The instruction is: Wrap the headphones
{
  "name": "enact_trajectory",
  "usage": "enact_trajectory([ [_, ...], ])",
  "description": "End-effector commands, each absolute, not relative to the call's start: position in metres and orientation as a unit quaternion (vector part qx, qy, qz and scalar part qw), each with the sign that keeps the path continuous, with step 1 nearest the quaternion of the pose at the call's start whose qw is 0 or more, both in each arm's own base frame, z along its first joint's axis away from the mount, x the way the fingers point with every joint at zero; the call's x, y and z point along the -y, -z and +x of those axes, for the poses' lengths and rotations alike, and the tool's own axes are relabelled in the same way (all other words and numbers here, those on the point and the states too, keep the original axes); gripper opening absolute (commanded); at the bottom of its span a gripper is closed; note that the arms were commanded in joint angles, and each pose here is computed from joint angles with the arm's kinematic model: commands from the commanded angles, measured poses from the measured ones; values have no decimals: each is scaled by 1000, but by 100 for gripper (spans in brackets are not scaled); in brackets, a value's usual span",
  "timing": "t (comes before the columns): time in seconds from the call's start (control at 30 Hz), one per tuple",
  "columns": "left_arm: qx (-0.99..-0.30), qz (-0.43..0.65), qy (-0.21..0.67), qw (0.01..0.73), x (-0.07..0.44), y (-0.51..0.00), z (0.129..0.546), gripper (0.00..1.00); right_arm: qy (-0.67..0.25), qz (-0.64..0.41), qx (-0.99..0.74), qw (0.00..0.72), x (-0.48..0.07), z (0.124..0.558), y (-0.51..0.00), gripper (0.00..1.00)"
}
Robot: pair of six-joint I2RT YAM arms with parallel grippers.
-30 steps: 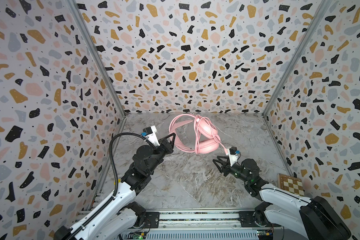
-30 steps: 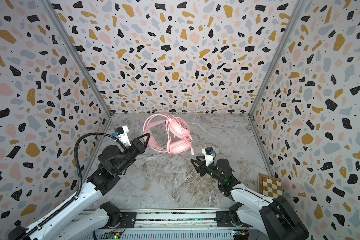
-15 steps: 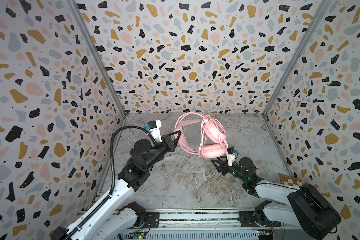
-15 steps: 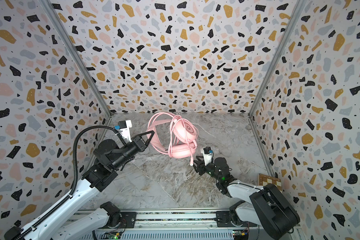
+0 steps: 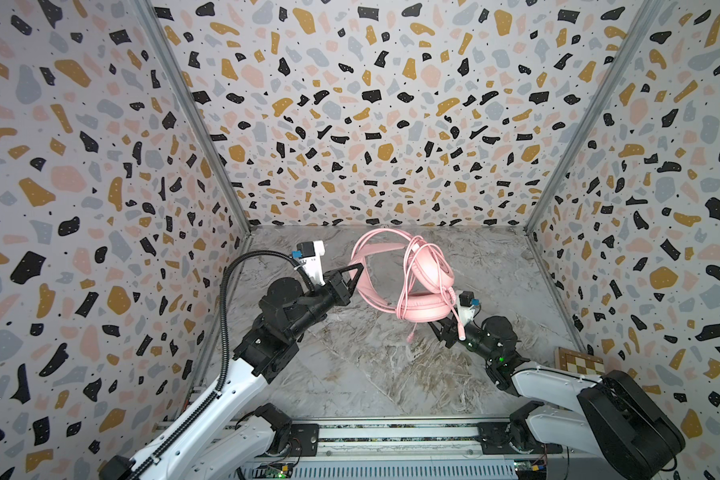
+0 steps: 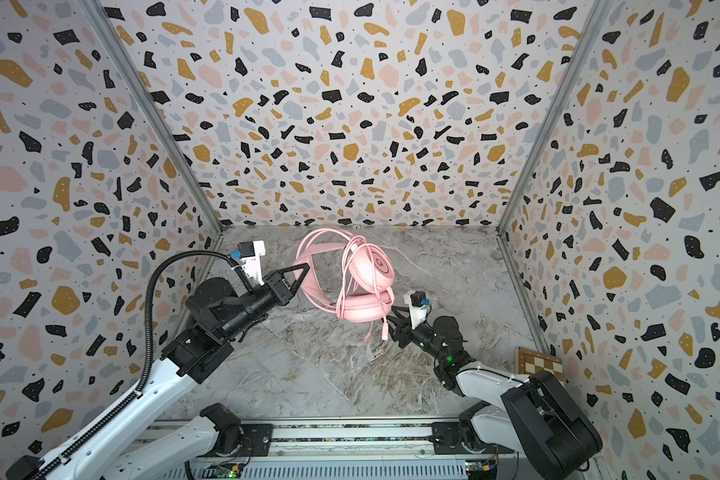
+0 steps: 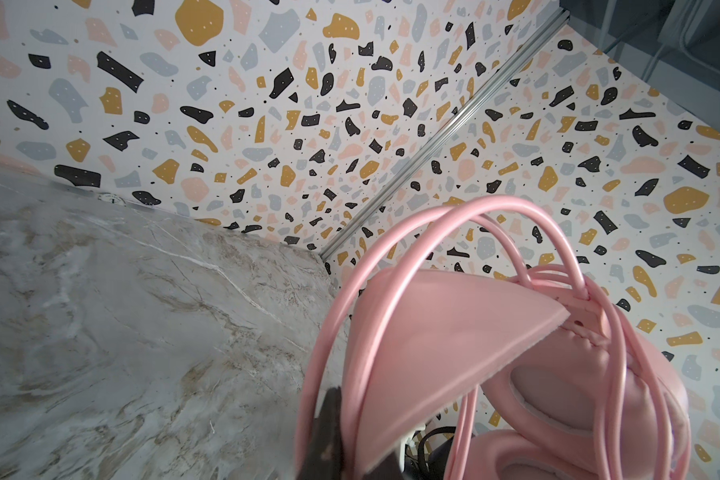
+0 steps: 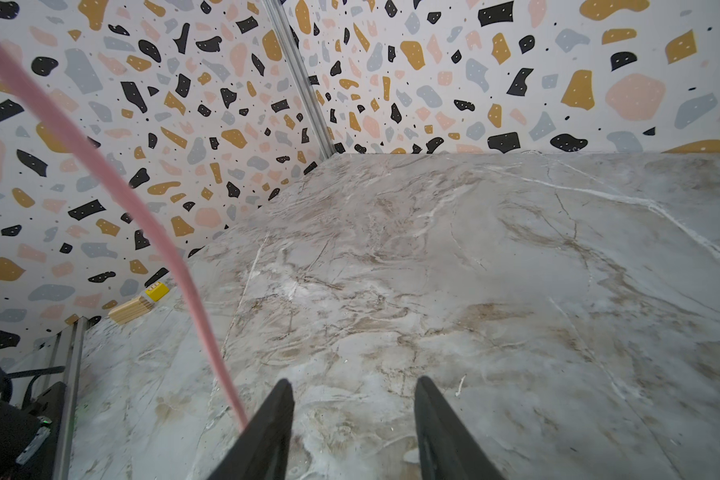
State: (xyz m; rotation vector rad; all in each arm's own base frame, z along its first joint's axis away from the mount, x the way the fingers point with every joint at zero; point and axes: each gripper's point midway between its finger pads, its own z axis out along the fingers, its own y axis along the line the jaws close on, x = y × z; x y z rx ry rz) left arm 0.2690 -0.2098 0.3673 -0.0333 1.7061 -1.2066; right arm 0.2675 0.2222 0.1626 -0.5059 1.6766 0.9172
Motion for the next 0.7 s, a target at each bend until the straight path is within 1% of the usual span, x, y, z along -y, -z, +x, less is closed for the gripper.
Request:
enact_trajectory([
  [0.0,-637,2,544,547,206,-426,258,0,-424,-239,-682,545,-233,258,-173,49],
  [0.13,-637,5,544,547,207,-428,258,0,-458,-246,-674,525,-242,250,-172,49],
  [0.23,-635,7,543,549,207,-430,258,0,-467,-247,-673,518,-243,244,-171,49],
  [0.43,-631,11,541,555,206,-435,257,0,-430,-226,-694,531,-231,251,-167,49],
  [0.5,-640,9,537,550,206,-430,258,0,-419,-220,-701,534,-227,253,-165,49],
  [0.67,-638,9,538,551,206,-432,257,0,-416,-221,-701,535,-226,253,-165,49],
])
